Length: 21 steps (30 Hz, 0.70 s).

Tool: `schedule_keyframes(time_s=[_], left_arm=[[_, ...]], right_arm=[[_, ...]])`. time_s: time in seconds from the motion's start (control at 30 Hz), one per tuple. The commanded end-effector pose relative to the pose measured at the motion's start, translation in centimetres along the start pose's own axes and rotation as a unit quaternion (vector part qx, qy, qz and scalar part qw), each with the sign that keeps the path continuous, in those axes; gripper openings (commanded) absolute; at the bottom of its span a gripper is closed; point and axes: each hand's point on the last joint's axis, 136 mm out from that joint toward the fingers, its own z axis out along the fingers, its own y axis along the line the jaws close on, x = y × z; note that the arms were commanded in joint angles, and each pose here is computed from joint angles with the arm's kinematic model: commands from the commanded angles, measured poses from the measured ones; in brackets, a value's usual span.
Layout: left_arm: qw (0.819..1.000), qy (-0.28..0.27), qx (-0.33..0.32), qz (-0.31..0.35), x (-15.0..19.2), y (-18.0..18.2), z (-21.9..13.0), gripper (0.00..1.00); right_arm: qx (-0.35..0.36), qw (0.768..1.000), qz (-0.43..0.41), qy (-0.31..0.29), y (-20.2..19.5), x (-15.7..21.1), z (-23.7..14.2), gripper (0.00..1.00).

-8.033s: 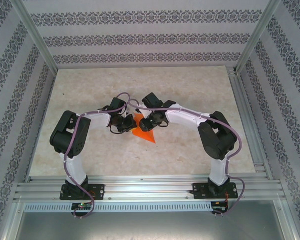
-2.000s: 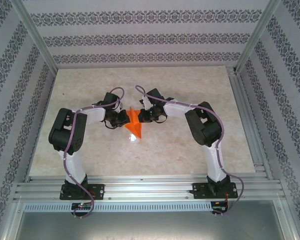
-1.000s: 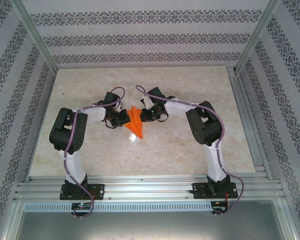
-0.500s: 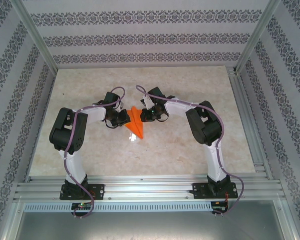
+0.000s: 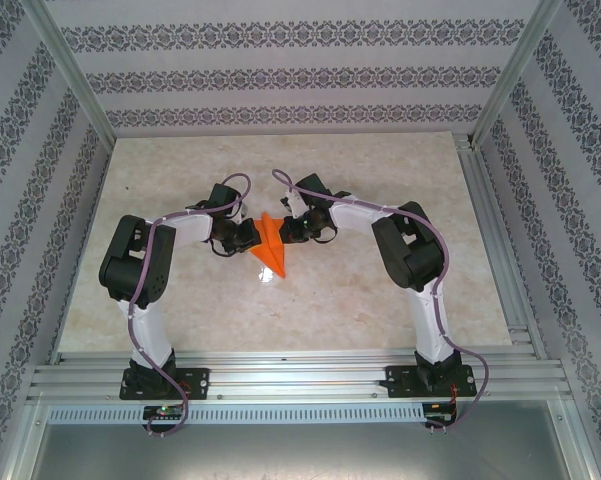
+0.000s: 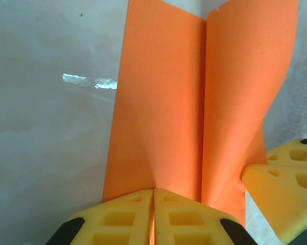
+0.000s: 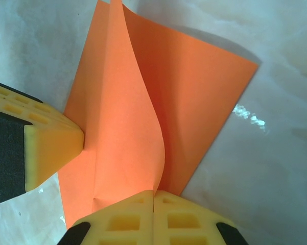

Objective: Fold a paper plane with a square sheet of paper (fold left side to right side)
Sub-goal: Fourth fold the wing at the center of the table.

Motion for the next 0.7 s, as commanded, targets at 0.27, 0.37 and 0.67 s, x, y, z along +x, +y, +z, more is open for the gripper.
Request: schedule_keyframes(time_s=[0.27, 0.37, 0.67], left_arm=[[0.997, 0.032, -0.069, -0.007, 2.3, 3.2, 1.2, 0.16], [0.998, 0.019, -0.062, 0.008, 1.4, 1.7, -0.5, 0.2], [0.998, -0.041, -0.016, 0.041, -1.1, -4.0, -6.6, 0.3]], right_arm=[[0.046, 0.998, 0.005, 0.037, -2.0, 1.7, 1.2, 0.0], [0.051, 0.998, 0.003, 0.041, -2.1, 1.8, 1.0, 0.0], [0.056, 0.998, 0.001, 0.043, -2.1, 1.8, 1.1, 0.0]])
